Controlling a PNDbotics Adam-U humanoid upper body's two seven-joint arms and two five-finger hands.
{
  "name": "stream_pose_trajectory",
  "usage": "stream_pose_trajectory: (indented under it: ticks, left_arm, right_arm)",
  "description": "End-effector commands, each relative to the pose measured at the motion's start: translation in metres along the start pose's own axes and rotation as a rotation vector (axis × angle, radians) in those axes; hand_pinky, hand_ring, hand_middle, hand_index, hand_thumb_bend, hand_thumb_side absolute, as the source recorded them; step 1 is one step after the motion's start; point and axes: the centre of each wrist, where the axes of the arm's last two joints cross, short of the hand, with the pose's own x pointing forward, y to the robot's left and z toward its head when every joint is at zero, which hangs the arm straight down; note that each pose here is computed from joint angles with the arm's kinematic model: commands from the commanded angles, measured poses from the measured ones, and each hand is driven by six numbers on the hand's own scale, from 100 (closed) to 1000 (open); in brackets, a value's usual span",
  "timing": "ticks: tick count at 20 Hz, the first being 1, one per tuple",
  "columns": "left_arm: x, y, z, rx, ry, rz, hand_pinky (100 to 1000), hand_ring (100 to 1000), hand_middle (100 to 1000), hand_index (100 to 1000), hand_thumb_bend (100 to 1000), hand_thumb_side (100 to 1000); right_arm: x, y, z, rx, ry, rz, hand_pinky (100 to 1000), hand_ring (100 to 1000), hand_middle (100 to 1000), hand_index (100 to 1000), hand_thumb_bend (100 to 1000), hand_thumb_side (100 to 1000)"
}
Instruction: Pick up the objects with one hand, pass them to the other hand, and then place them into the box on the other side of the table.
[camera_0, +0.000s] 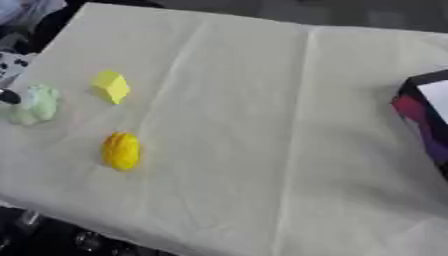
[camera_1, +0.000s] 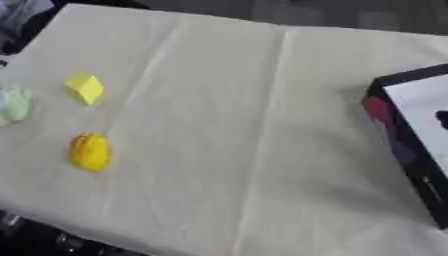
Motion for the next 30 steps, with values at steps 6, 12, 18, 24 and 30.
stream_pose_trajectory:
  ticks: [6, 12, 18, 24, 30]
  left_arm:
    - [-0.003, -0.005, -0.014, 0.012, 0.073, -0.012, 940, 927, 809, 867, 880, 385]
    - [0.007, -0.013, -0.023, 0.062, 0.076, 0.008, 929, 916, 791, 862, 851, 395]
    - [0.022, -0.018, -0.03, 0.143, 0.065, 0.071, 907, 886, 752, 779, 711, 397]
    - [0.027, -0.02, -0.032, 0.135, 0.047, 0.096, 880, 826, 654, 593, 334, 109]
    - [0.03, -0.005, -0.015, 0.203, 0.011, 0.094, 860, 794, 609, 527, 333, 100]
  right_arm:
    - [0.007, -0.001, -0.003, 0.024, -0.001, 0.031, 1000, 927, 982, 1000, 100, 615]
    - [0.006, 0.001, -0.003, 0.029, 0.004, 0.031, 1000, 927, 981, 1000, 100, 617]
    - [0.004, 0.003, -0.003, 0.036, 0.015, 0.032, 1000, 928, 981, 1000, 100, 621]
    - [0.003, 0.004, -0.003, 0.038, 0.026, 0.033, 1000, 929, 984, 1000, 100, 621]
    - [0.003, 0.004, -0.002, 0.041, 0.026, 0.032, 1000, 929, 984, 1000, 100, 616]
